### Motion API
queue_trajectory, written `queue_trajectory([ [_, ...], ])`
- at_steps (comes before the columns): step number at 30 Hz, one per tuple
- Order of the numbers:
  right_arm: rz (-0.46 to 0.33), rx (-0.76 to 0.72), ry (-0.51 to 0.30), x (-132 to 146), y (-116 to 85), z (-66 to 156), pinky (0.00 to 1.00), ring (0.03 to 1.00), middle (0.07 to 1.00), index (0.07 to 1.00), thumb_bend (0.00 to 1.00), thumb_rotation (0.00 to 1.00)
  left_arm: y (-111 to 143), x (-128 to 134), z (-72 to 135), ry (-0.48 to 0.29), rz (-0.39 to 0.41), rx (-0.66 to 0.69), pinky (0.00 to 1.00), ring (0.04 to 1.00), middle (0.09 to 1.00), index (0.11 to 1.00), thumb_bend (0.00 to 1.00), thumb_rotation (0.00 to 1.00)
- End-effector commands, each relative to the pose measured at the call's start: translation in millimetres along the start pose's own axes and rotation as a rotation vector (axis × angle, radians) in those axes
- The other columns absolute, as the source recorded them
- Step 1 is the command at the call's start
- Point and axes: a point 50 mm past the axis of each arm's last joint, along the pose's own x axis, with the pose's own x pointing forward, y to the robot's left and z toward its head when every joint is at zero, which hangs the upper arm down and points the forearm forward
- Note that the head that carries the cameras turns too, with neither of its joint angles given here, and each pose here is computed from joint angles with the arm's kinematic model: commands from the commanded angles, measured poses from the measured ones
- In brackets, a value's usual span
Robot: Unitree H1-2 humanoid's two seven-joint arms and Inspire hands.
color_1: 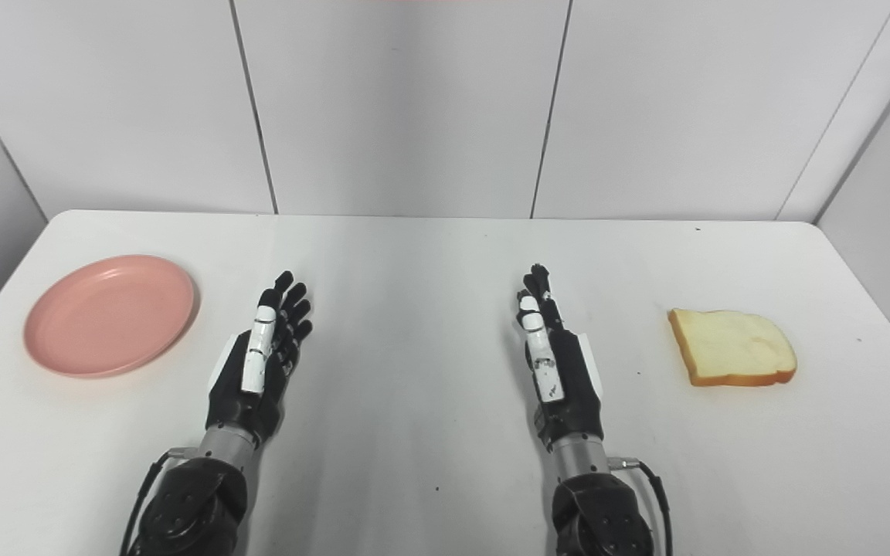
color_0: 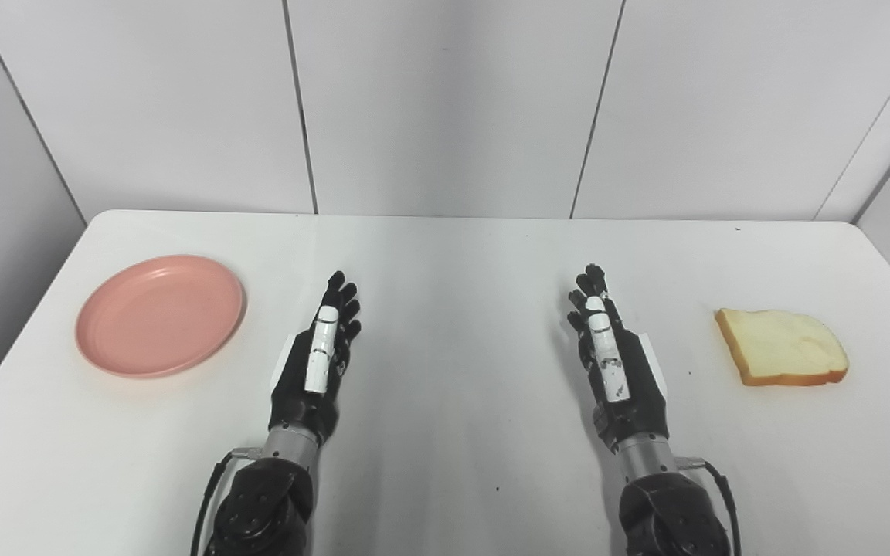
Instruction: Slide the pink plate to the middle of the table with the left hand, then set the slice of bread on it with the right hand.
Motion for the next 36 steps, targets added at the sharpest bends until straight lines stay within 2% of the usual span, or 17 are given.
queue_trajectory([
  [1, 0.006, 0.004, -0.038, 7.0, 3.6, 11.5, 1.0, 1.0, 0.999, 0.992, 0.59, 0.91, -5.0, 5.9, 16.7, -0.077, -0.011, 0.01, 1.0, 1.0, 1.0, 1.0, 0.58, 1.0],
  [28, 0.01, 0.002, -0.034, 8.1, 0.5, 9.5, 1.0, 1.0, 1.0, 0.994, 0.59, 0.91, -10.1, 2.8, 20.0, -0.1, -0.007, 0.023, 1.0, 1.0, 1.0, 1.0, 0.6, 1.0],
  [36, 0.023, 0.002, -0.039, 6.2, -17.2, 5.3, 1.0, 1.0, 1.0, 1.0, 0.66, 0.89, -23.7, 8.0, 14.6, -0.105, -0.008, 0.004, 1.0, 1.0, 1.0, 1.0, 0.57, 1.0],
])
